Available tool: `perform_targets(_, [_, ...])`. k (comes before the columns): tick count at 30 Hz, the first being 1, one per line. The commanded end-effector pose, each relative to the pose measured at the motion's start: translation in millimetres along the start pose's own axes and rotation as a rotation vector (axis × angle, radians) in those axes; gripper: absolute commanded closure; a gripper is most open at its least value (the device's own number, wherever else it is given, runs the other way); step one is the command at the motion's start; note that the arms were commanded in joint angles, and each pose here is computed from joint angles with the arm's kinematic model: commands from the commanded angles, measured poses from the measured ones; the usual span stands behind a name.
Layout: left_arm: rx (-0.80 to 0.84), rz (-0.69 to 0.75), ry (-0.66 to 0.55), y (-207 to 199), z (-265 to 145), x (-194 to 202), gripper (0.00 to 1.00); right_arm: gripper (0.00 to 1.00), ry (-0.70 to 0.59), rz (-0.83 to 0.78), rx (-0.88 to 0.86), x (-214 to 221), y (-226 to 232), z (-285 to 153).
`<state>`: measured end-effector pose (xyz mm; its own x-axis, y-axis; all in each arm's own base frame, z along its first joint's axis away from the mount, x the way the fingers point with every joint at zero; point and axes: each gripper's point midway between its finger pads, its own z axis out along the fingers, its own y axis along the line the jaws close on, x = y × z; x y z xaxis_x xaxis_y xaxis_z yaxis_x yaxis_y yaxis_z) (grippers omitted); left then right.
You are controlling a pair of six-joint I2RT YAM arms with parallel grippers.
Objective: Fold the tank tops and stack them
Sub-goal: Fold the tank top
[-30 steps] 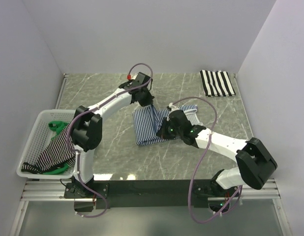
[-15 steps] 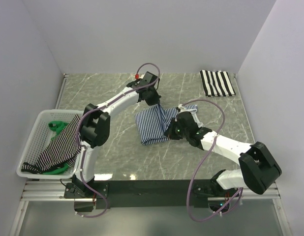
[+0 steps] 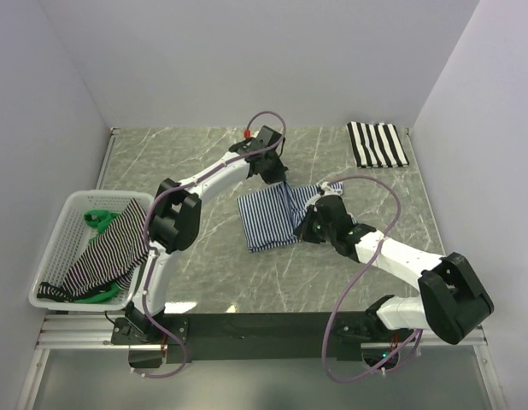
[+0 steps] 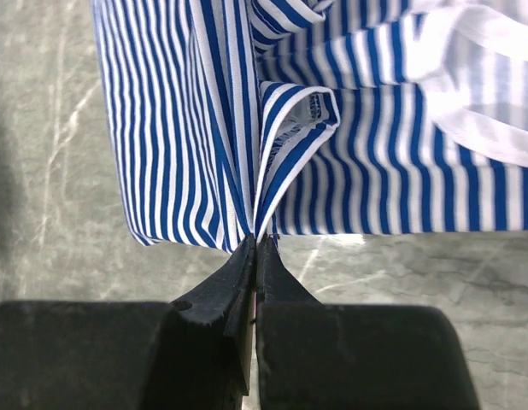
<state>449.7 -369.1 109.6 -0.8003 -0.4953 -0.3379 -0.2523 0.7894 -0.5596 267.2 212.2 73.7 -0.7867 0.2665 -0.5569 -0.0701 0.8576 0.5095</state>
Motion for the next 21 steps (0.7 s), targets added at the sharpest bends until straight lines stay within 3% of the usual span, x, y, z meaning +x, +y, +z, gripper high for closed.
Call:
perform_targets(1, [0.105, 0.005, -0.039, -32, 2, -12, 0.99, 1.0, 0.02, 0.016, 0.034, 10, -15, -1])
perform_targets(6, [0.135, 0.026, -0.024, -34, 14, -3, 0.99, 1.0, 0.019, 0.042, 0.055, 13, -27, 3])
perform_targets(8, [0.151, 0.035, -0.027, -36, 16, -3, 0.94, 0.86, 0.03, 0.05, 0.077, 16, -36, 6])
perform_targets(10, [0.164, 0.055, -0.036, -36, 16, -3, 0.76, 0.68, 0.036, 0.059, 0.085, 17, -42, 6])
perform_targets(12, [0.222, 0.069, -0.068, -50, 1, -12, 0.64, 0.6, 0.024, 0.064, 0.083, 14, -42, 4])
perform_targets(15, [0.261, 0.094, -0.117, -55, -21, -26, 0.54, 0.52, -0.014, 0.064, 0.089, 4, -43, -6])
perform_targets(16, [0.268, 0.11, -0.127, -56, -28, -30, 0.52, 0.48, -0.04, 0.064, 0.081, -5, -39, -12])
perform_targets(19, [0.258, 0.104, -0.157, -48, -55, -47, 0.52, 0.48, -0.097, 0.046, 0.103, -24, -37, -30])
perform_targets(21, [0.219, 0.068, -0.153, -24, -69, -51, 0.57, 0.49, -0.14, 0.037, 0.139, -34, -40, -40])
